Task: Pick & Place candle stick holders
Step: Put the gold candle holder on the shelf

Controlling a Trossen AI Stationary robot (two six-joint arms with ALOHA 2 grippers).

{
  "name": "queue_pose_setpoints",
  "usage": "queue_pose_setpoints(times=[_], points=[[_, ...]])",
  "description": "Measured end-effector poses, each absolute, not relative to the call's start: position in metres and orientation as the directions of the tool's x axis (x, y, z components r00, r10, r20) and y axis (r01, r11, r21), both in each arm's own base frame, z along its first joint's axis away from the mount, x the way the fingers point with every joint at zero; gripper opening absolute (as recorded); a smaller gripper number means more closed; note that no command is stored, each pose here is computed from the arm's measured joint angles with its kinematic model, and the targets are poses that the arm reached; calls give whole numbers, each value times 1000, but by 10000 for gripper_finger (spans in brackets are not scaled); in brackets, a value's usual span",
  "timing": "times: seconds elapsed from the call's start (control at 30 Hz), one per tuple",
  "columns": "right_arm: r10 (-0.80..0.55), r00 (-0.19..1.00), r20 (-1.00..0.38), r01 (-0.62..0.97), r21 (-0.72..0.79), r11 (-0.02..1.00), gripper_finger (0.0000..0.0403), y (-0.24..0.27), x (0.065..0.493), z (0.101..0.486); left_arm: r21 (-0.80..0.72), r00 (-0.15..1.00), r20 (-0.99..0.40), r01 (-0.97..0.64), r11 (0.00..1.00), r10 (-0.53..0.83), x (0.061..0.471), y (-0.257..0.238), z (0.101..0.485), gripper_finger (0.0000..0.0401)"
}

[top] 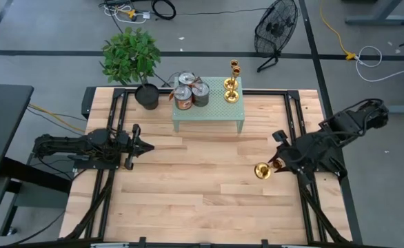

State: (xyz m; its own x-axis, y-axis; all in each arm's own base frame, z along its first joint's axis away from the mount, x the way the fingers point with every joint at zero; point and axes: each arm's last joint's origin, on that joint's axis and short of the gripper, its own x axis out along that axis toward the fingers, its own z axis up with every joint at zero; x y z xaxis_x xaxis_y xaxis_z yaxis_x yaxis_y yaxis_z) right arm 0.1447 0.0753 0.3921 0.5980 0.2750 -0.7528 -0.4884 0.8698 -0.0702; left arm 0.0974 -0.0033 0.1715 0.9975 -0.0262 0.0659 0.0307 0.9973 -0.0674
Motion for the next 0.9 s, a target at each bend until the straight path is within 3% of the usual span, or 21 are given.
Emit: queue_pose_setpoints(times=[0.3,0.6,0.9], points=[[203,611,-765,-397,-73,915,144,60,154,391,-67,997,66,30,997,-26,97,-3,172,30],[27,624,-781,-188,-116,975,144,28,188,382,-67,997,66,31,997,-26,97,-3,172,30],[-61,593,-803,5,-72,997,144,0,220,371,-67,997,66,30,997,-26,97,-3,172,30]])
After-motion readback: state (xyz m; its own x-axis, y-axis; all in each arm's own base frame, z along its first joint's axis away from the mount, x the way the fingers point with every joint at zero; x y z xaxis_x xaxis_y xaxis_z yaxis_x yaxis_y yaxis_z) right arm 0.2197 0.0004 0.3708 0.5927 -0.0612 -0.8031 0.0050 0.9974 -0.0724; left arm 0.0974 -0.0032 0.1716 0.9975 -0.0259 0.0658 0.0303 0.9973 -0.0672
